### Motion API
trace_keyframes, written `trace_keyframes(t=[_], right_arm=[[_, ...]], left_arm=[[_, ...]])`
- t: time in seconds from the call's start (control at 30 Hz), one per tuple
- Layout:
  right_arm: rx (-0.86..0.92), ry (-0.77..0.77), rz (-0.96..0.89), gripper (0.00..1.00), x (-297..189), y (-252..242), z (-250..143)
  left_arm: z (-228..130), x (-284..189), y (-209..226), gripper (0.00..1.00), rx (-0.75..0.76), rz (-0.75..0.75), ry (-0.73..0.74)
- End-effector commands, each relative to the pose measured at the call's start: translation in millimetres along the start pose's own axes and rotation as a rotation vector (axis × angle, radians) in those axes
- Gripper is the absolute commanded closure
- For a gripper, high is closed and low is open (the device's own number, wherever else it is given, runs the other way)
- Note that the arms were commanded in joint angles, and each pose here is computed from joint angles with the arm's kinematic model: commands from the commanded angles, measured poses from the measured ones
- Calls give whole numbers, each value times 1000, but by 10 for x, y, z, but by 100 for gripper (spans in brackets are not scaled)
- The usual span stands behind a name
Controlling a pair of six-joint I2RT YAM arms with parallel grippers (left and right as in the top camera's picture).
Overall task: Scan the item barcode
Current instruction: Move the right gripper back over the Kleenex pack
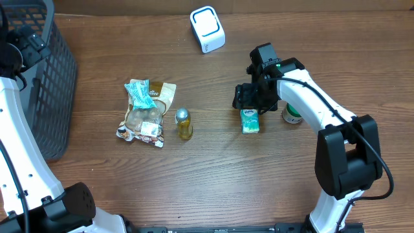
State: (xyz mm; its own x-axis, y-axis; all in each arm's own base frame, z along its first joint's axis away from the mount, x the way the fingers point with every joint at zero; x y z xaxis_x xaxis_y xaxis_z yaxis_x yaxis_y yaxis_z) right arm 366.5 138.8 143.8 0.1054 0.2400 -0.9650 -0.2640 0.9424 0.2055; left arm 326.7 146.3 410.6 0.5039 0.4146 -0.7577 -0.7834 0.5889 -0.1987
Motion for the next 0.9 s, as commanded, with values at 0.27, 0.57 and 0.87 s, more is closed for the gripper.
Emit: trace_keyframes(t=[0.27,0.57,0.87], right_arm=[[-10,-42,1,0,-49,5,59],[0,8,-34,10,-47,-27,-21],[11,80,-145,80,-16,-135,-161]], left_arm=[[24,3,-1,1,14,0,-8],[24,3,-1,0,14,0,-8],[24,3,-1,0,14,0,-8]])
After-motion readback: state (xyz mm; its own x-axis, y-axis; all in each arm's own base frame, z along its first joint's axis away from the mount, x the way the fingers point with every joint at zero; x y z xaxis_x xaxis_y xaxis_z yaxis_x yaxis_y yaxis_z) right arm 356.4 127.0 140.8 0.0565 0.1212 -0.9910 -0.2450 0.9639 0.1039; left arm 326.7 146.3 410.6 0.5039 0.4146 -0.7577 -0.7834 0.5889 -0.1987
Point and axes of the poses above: each gripper's point midway between its finger pads, its own x axis out along the fingers, its own y axis along the line the jaws close on, z = x × y, the point moved 9 cm from there along -x, back along the fingers, and after that the axes turned 14 degrees about -x, right-handed, at the moved point
